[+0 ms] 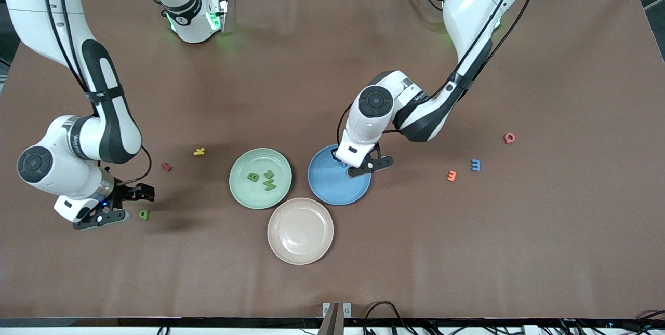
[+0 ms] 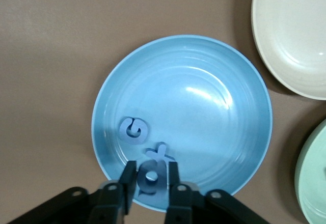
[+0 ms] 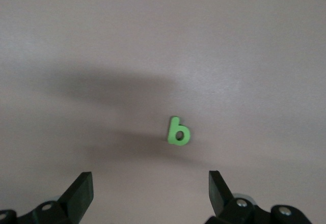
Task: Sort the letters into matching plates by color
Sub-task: 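Drop green n on the green plate while the left gripper drops blue g, then move the right gripper to green b while the left gripper reaches blue E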
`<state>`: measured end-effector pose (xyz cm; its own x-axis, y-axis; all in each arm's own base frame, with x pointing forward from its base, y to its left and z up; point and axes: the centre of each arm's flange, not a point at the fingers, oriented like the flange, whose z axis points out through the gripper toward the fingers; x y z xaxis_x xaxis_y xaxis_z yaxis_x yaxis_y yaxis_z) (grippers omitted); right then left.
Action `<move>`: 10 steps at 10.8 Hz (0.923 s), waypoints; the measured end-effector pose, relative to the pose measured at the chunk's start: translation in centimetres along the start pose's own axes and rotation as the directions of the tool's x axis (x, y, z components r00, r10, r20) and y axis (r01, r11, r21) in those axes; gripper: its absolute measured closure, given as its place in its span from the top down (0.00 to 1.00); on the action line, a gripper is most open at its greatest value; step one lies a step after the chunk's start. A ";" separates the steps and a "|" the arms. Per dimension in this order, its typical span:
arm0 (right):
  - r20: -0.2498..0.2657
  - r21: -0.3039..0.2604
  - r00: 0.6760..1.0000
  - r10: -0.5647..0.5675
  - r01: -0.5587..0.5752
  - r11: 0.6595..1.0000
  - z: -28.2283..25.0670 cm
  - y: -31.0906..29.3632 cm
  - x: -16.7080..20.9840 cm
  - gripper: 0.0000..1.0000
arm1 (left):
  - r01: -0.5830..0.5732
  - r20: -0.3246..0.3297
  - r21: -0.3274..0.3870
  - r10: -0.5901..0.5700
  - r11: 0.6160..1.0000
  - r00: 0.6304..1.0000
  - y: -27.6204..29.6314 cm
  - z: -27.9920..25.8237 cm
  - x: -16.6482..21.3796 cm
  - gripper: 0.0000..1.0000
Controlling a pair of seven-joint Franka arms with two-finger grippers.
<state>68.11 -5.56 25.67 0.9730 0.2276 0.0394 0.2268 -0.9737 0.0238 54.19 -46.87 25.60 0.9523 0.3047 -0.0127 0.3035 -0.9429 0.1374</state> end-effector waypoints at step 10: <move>-0.069 -0.043 0.998 0.007 -0.010 0.999 5.4 3.1 1.2 1.00 | -0.158 0.034 0.108 0.156 0.981 0.987 -5.9 2.0 5.8 1.00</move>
<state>70.21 -8.41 20.42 0.9692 0.2210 0.1083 0.2148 -0.9744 0.0659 57.96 -39.83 22.76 0.9885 0.1495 -0.0246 0.1502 -0.9882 0.0303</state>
